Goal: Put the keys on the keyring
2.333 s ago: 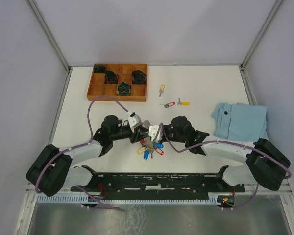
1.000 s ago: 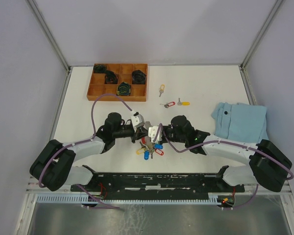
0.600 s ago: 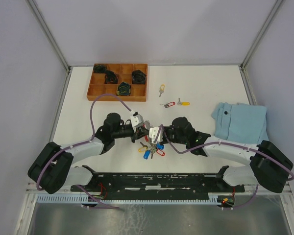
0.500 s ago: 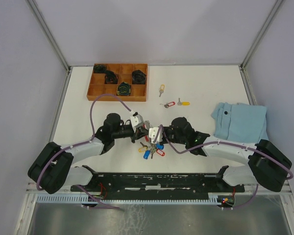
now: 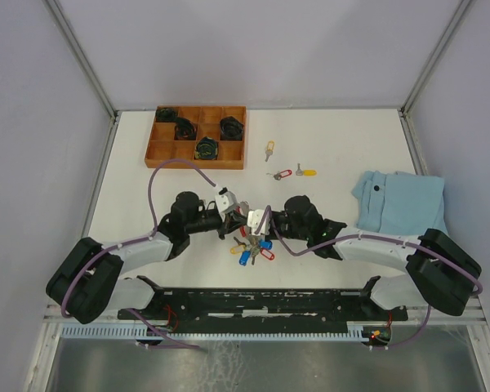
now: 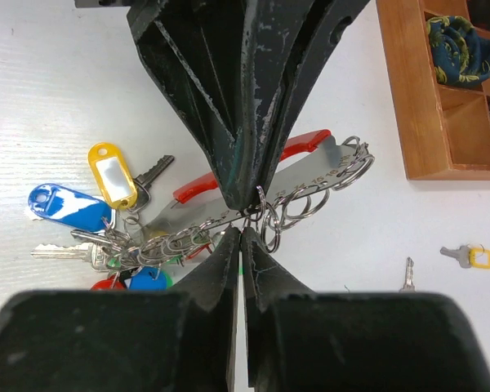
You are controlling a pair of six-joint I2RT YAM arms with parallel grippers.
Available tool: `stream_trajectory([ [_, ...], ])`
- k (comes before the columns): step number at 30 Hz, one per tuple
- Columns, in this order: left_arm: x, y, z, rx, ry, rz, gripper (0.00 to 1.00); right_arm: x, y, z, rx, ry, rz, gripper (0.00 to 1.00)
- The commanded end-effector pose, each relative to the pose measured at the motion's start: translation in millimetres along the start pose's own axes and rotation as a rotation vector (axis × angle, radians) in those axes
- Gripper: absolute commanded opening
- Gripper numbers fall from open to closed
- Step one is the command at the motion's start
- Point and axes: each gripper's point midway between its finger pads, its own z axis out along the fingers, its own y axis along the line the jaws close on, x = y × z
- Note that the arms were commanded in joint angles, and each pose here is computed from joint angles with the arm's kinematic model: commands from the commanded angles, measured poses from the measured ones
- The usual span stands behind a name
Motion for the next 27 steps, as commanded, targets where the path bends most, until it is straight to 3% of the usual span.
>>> stream_trajectory([
  [1,-33,12,-2,-0.062,-0.108,0.048,0.03,-10,4,0,-0.010,-0.047,0.043,0.11],
  [13,-22,11,-6,-0.063,-0.070,0.070,0.03,-16,-11,-35,0.087,-0.022,0.109,0.29],
  [27,-19,3,-4,-0.008,-0.061,0.081,0.03,-23,-30,-16,0.085,-0.102,0.139,0.29],
])
